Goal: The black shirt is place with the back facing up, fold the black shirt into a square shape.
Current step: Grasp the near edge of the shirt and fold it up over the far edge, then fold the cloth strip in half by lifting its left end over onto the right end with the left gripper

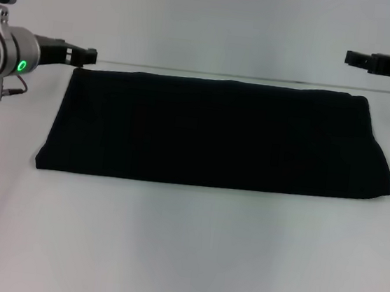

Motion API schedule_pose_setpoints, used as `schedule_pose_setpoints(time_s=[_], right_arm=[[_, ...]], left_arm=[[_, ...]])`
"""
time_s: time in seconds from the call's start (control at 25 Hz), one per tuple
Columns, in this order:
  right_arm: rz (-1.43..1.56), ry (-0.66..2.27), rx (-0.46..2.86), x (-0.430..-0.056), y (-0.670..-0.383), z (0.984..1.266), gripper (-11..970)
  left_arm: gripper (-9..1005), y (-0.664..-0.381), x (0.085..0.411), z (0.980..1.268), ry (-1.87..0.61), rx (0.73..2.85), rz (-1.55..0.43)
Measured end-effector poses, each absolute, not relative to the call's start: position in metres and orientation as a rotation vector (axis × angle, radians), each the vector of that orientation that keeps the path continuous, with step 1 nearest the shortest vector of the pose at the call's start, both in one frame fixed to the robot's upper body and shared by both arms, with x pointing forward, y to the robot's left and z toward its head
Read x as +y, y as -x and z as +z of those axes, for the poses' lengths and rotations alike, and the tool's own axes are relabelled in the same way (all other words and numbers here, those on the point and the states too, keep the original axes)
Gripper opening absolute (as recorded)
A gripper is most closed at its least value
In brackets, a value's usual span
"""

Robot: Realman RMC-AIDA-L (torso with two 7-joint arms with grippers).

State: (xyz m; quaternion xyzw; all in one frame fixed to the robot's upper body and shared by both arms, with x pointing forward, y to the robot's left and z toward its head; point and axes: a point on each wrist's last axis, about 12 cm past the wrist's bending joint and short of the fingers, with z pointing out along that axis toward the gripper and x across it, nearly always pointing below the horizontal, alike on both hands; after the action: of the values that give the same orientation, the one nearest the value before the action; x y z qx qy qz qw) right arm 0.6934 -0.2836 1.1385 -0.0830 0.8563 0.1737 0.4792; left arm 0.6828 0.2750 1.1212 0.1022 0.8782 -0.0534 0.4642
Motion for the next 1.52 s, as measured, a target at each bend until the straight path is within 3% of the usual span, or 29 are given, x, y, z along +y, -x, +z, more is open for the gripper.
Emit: schedule_pose_setpoints(time_s=[0.24, 0.4, 1.04, 1.52], right_arm=[[0.604, 0.239, 2.083, -0.295, -0.672, 1.140, 714], [0.685, 0.273, 2.085, -0.300, -0.657, 1.137, 713], [0.874, 0.256, 2.207, -0.348, -0.610, 1.128, 708], [0.874, 0.229, 2.249, -0.358, -0.596, 1.117, 705]], left_arm=[[683, -0.661, 0.276, 1.121, -0.306, 2.203, -0.267], [940, -0.646, 0.280, 1.123, -0.336, 2.215, -0.314], [949, -0.584, 0.342, 1.109, -0.115, 2.421, -0.487], [948, -0.586, 0.332, 1.096, -0.129, 2.468, -0.535]])
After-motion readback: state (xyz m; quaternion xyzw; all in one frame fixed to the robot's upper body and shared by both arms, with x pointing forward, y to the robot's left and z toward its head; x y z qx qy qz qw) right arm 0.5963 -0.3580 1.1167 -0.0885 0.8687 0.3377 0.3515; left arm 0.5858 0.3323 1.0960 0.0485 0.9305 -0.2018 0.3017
